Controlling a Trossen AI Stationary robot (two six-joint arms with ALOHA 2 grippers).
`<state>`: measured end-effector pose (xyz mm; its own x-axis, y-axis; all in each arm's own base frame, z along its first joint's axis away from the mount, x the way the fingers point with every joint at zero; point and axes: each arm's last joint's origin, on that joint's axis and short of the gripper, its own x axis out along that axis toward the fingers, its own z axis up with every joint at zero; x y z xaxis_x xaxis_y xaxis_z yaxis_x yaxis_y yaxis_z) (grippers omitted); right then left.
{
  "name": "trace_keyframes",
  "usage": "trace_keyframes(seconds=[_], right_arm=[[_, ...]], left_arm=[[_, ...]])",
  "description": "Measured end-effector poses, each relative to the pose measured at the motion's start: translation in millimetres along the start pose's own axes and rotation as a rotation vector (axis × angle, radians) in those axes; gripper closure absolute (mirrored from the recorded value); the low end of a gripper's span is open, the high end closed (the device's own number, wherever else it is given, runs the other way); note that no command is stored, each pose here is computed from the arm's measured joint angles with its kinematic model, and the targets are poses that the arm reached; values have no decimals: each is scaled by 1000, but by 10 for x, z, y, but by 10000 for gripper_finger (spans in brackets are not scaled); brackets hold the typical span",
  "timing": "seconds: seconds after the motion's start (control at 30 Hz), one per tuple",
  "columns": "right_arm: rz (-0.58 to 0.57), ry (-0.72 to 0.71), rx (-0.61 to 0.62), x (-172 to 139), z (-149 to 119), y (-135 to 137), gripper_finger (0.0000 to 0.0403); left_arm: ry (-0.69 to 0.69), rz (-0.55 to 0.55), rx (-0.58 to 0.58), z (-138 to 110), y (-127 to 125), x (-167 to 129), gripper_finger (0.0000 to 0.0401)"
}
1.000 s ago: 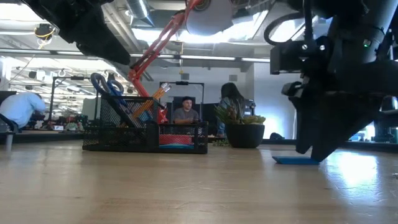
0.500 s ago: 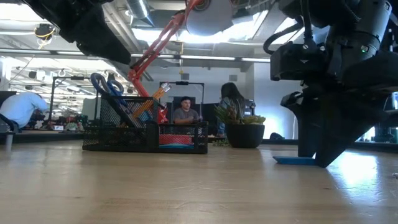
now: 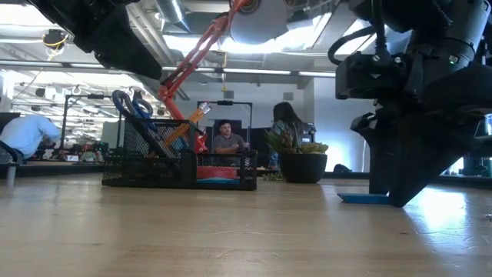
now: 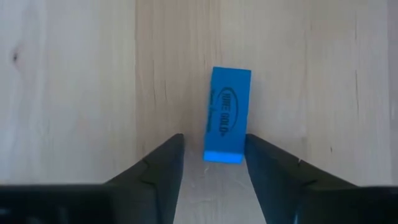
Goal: Pick and place office supplies into organizer
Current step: Put the blue eraser into the black desk organizer
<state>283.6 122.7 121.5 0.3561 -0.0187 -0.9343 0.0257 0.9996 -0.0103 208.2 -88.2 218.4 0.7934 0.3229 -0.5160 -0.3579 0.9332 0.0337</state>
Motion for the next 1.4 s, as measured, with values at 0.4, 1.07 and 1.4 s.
trace_keyframes(seconds=[0.4, 1.07, 1.4], right_arm=[[-15, -1, 16, 2, -4, -8, 304], [-15, -18, 24, -39, 40, 3, 335], [21, -123, 12, -364, 274, 33, 337]], left_arm=[[0, 0, 0, 0, 0, 0, 285], [0, -1, 0, 0, -1, 0, 285], [-20, -8, 296, 9, -43, 39, 285]])
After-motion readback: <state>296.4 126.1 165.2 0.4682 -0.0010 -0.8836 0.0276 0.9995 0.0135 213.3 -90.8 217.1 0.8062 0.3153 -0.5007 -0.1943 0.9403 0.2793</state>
